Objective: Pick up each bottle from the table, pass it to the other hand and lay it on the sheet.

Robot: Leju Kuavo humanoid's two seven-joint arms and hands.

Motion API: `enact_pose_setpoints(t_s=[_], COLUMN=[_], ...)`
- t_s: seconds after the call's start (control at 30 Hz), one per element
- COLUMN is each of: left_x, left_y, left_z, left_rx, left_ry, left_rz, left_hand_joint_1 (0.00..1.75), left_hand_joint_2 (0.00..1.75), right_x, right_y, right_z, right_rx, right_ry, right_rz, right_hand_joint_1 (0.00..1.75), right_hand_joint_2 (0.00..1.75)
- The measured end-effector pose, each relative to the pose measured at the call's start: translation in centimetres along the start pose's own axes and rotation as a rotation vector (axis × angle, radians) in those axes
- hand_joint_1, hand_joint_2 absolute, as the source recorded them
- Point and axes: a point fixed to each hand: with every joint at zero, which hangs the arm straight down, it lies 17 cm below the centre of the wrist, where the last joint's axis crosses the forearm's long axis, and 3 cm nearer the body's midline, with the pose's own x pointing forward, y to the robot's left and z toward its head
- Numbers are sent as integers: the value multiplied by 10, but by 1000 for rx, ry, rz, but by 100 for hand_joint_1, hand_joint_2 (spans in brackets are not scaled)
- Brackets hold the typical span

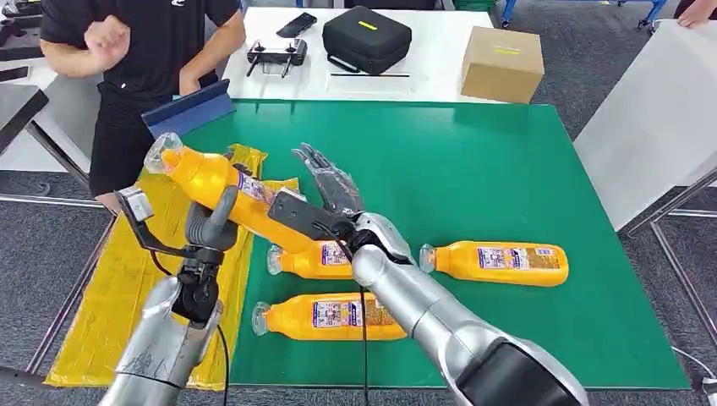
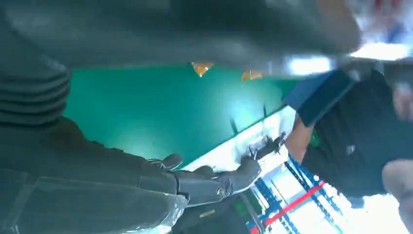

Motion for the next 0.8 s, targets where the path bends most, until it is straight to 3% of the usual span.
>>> enact_pose_setpoints(t_s=[0.23, 0.47, 0.6, 0.8], left_x=[11, 35, 60, 112], left_y=[29, 71, 105, 158], left_z=[15, 36, 50, 72], left_rx=[61, 152, 259, 443], left_ry=[-25, -73, -121, -143], left_rz=[-56, -185, -397, -927], left_hand_joint_1=[175, 175, 175, 175], left_hand_joint_2=[175, 175, 175, 175], right_x=[8, 11, 3, -20], right_y=[-62, -126, -149, -165], right_z=[9, 42, 64, 100], right_rx=[-126, -270, -321, -360], right_ry=[-68, -124, -130, -104], right_rz=[2, 7, 34, 79], right_hand_joint_1=[0, 0, 0, 0], right_hand_joint_2=[0, 0, 0, 0])
